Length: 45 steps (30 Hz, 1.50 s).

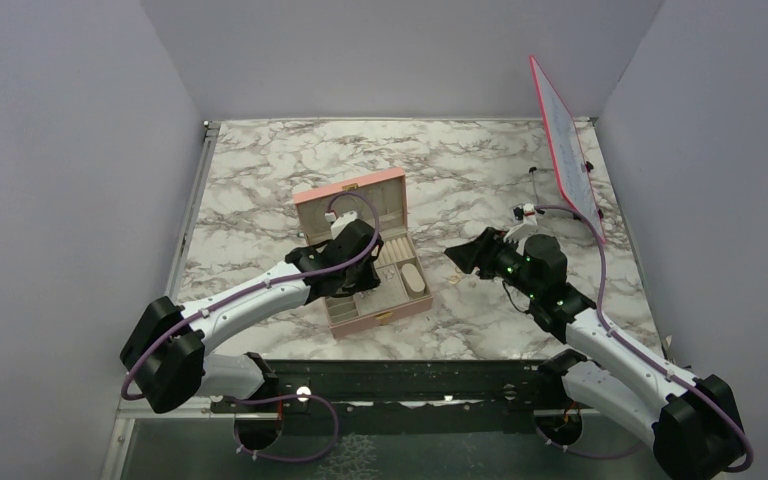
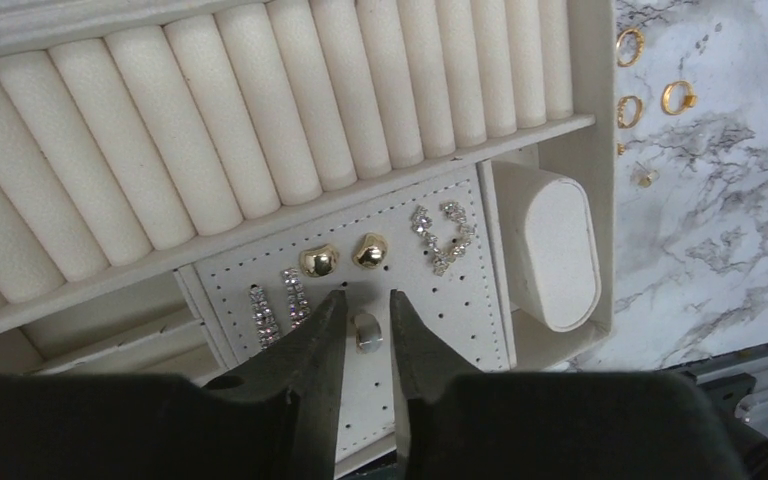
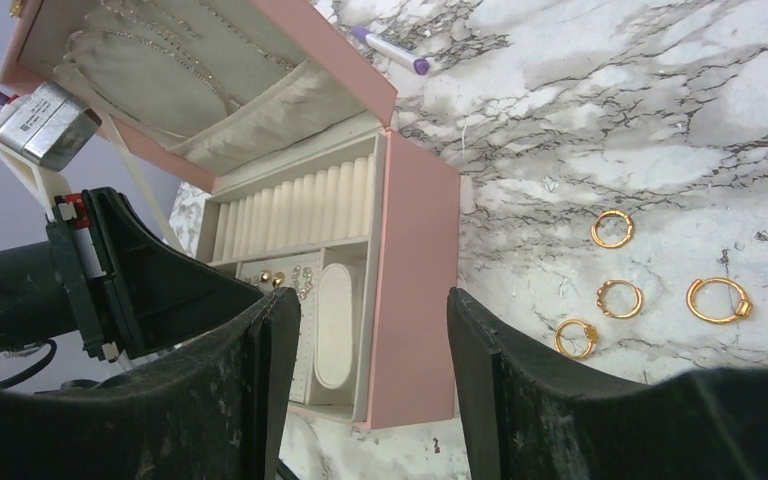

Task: Organize the mixed jewelry

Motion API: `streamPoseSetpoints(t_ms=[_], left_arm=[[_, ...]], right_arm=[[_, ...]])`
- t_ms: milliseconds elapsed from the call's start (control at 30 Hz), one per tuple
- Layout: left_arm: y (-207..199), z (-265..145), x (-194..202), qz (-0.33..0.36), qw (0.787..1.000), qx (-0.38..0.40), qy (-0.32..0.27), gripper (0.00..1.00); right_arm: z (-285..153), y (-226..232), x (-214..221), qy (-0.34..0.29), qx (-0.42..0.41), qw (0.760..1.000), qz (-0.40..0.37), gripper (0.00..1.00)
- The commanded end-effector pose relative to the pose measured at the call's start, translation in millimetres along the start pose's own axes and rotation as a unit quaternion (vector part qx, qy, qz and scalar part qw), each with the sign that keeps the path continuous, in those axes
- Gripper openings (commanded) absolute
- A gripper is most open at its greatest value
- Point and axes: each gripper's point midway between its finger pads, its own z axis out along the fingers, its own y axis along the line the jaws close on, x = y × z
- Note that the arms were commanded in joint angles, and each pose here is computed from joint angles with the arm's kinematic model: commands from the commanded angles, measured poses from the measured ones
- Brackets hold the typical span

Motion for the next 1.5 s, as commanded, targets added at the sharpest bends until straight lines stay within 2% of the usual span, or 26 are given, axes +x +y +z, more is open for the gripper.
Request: streamPoseSetpoints(t_ms=[0, 267, 367, 600, 733, 900, 1133, 1467], left_arm=[[0.1, -3.1, 5.2, 0.003, 1.000, 0.000, 0.011, 0.27], [-13.9, -19.9, -7.1, 0.001, 1.000, 0.030, -0.005, 0.32], [-22.3, -29.9, -16.3, 0.003, 0.999, 0.048, -0.020, 0.38], [-34.6, -52.4, -47.4, 0.011, 0.991, 0.091, -0.099, 0.63], [-46.4, -57.6, -52.9, 0.018, 0.982, 0.139, -0.126, 0.77], [-61.9, -61.1, -56.6, 0.040, 0.972, 0.184, -0.141, 0.92], [-83.3, -58.7, -50.6, 0.061, 0.960, 0.239, -0.131, 0.89], [-94.3, -50.3, -39.0, 0.068, 0.955, 0.268, -0.104, 0.70]], right_arm=[[-1.3, -10.5, 5.7, 0.004, 0.022, 1.000, -0.004, 0.60], [-2.4, -15.6, 3.0, 0.006, 0.042, 0.999, -0.013, 0.60], [-4.5, -20.0, -1.2, 0.008, 0.064, 0.998, -0.024, 0.60], [-14.7, -56.8, -2.1, 0.040, 0.183, 0.981, -0.052, 0.61], [-17.9, -78.8, 12.4, 0.097, 0.237, 0.964, -0.075, 0.63], [-17.3, -98.9, 43.1, 0.187, 0.267, 0.941, -0.087, 0.64], [-12.4, -110.0, 62.8, 0.233, 0.265, 0.930, -0.099, 0.64], [-2.4, -118.2, 65.9, 0.240, 0.273, 0.926, -0.105, 0.51]])
